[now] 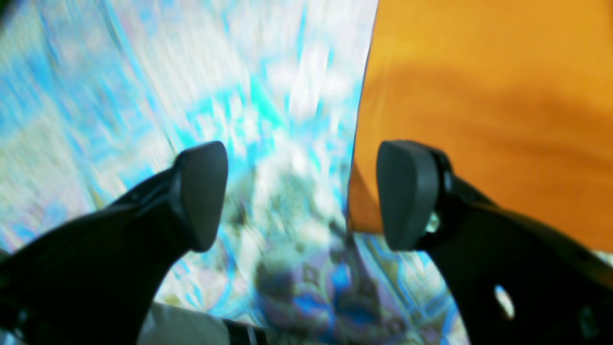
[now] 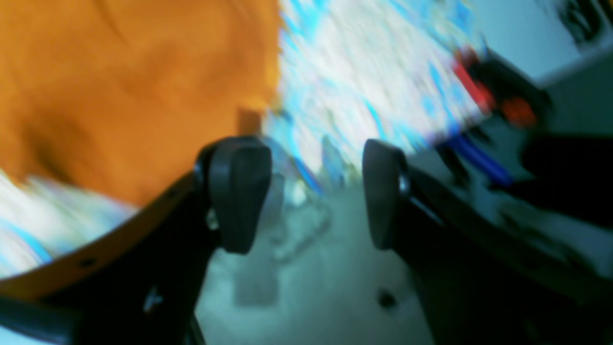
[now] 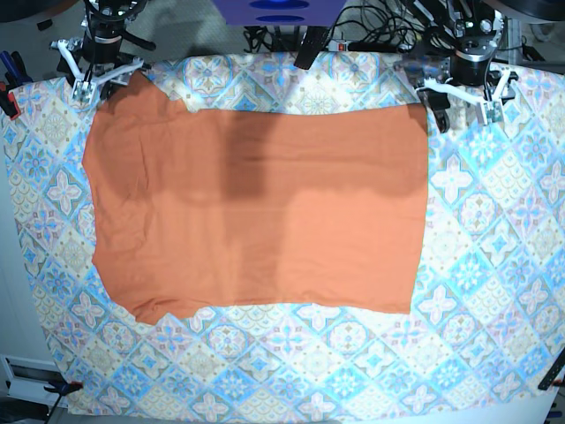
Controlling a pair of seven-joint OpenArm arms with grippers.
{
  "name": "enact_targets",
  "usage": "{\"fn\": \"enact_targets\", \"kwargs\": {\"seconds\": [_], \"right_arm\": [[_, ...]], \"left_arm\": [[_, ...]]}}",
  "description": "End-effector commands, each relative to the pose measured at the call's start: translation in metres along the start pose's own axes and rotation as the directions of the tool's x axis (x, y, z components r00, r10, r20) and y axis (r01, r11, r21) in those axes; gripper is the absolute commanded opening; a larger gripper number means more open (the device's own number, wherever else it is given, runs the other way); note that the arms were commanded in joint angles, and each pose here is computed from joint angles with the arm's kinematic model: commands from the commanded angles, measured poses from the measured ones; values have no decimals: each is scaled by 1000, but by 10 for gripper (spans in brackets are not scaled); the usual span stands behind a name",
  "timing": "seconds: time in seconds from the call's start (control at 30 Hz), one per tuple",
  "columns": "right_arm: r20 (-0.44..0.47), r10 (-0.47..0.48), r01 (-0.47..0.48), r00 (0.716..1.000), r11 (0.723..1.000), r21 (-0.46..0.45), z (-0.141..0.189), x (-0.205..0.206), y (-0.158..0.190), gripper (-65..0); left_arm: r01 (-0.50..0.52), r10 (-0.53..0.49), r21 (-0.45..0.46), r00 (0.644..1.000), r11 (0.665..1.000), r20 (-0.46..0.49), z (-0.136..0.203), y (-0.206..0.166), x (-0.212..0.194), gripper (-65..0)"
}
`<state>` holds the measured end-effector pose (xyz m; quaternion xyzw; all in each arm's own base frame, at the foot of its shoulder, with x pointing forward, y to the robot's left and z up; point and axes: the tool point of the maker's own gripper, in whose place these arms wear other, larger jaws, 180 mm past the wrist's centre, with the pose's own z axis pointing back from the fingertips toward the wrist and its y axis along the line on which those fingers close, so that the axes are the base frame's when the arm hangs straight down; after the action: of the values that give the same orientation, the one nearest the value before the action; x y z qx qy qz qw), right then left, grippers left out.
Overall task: Fold the T-shirt properly
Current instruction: 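Lower both grippers toward the shoulder corners of the orange T-shirt, then grasp the shirt's shoulder edges with both grippers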
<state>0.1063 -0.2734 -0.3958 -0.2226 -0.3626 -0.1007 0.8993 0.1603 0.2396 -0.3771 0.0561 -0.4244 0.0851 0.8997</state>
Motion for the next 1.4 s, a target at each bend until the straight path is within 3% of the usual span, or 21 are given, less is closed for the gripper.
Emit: {"fn": "enact_targets", "kwargs": {"seconds": [0.0, 0.13, 0.3, 0.63, 0.83, 0.93, 1.03, 1.37], "right_arm": [[22, 16, -16, 1000, 1000, -23, 3, 6, -8, -316], [45, 47, -49, 998, 997, 52, 1, 14, 9, -316], [-22, 32, -28, 999, 988, 153, -6, 13, 29, -316], [-167, -123, 159, 978, 961, 224, -26, 31, -16, -316], [-183, -167, 211, 969, 943, 257, -28, 49, -41, -316], [-206, -190, 248, 960, 918, 309, -25, 50, -33, -316], [-212, -197, 259, 957, 910, 322, -25, 50, -30, -316], [-313, -224, 338, 923, 861, 381, -41, 28, -1, -316]], "left_arm": [[-4, 6, -45, 999, 999, 34, -4, -6, 18, -177], [-42, 30, -178, 997, 983, -67, -12, -22, 20, -179], [-26, 9, -209, 997, 978, -80, -13, -19, 27, -179], [112, -140, -263, 986, 958, -92, -4, 1, 27, -179], [163, -201, -285, 974, 944, -107, 1, 8, 24, -179], [173, -216, -305, 969, 937, -116, 1, 6, 19, -179], [179, -220, -310, 970, 934, -105, -1, 5, 22, -179], [203, -252, -261, 953, 944, -169, -13, 21, 5, -179]]}}
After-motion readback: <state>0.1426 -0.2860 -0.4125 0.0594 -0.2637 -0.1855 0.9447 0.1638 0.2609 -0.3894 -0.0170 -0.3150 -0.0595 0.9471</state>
